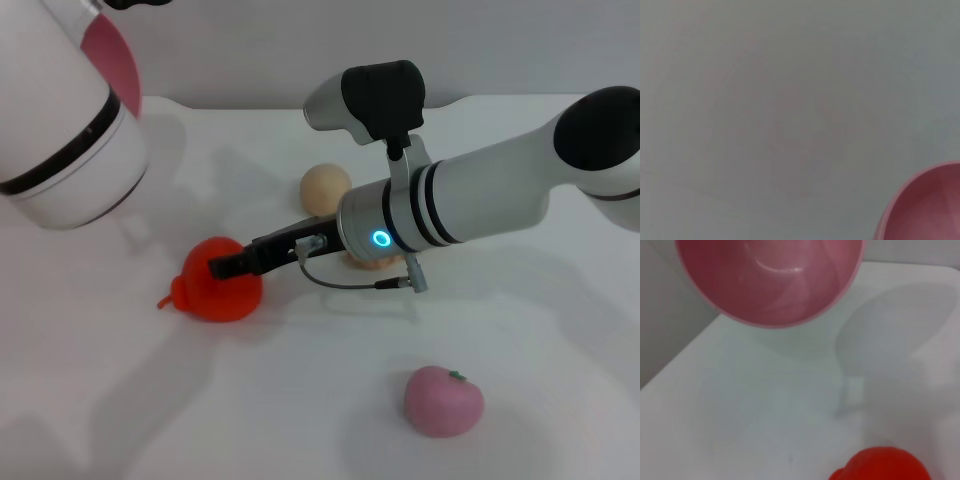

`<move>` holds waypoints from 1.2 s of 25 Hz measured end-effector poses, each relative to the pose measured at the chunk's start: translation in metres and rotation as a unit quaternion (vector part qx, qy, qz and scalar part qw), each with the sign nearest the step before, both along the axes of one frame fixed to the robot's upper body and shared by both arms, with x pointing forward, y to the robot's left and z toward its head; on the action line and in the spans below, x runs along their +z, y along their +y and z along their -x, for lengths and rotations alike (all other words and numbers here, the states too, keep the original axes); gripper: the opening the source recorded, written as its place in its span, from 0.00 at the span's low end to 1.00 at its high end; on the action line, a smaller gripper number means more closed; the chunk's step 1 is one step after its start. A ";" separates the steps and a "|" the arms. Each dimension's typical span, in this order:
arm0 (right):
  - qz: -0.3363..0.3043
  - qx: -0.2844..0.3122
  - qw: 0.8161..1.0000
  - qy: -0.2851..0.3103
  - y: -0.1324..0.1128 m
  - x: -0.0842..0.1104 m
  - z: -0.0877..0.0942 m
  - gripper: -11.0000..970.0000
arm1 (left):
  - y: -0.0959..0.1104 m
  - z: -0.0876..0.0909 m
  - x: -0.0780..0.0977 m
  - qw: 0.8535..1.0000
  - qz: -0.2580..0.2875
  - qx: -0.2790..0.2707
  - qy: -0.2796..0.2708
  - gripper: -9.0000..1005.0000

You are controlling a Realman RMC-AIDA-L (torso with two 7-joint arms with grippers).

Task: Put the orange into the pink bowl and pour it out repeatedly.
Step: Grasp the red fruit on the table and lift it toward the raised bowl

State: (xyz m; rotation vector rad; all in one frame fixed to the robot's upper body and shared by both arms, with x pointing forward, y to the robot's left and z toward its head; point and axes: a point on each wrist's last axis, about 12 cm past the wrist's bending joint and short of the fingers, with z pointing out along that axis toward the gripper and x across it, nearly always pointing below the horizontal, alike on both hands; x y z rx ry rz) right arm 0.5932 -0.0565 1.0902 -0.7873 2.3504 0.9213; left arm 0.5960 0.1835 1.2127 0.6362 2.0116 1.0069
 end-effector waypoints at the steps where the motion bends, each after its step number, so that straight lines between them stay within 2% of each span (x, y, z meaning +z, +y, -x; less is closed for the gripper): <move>1: 0.002 -0.001 1.000 0.000 0.000 -0.001 0.000 0.77 | 0.000 0.000 0.000 1.000 0.000 0.000 0.000 0.05; 10: 0.016 -0.013 1.000 0.009 -0.007 -0.008 -0.003 0.77 | -0.002 0.000 0.000 1.000 0.004 -0.002 0.003 0.05; 16: 0.020 0.007 1.000 0.000 -0.005 -0.009 0.002 0.76 | -0.002 0.000 0.000 1.000 0.003 0.000 0.004 0.05; 27: 0.012 0.017 1.000 -0.020 -0.008 -0.008 0.004 0.26 | -0.002 0.001 0.000 1.000 0.002 -0.001 0.004 0.05; 30: 0.005 0.014 1.000 -0.027 -0.008 -0.004 0.001 0.20 | -0.002 0.001 0.000 1.000 0.001 -0.001 0.004 0.05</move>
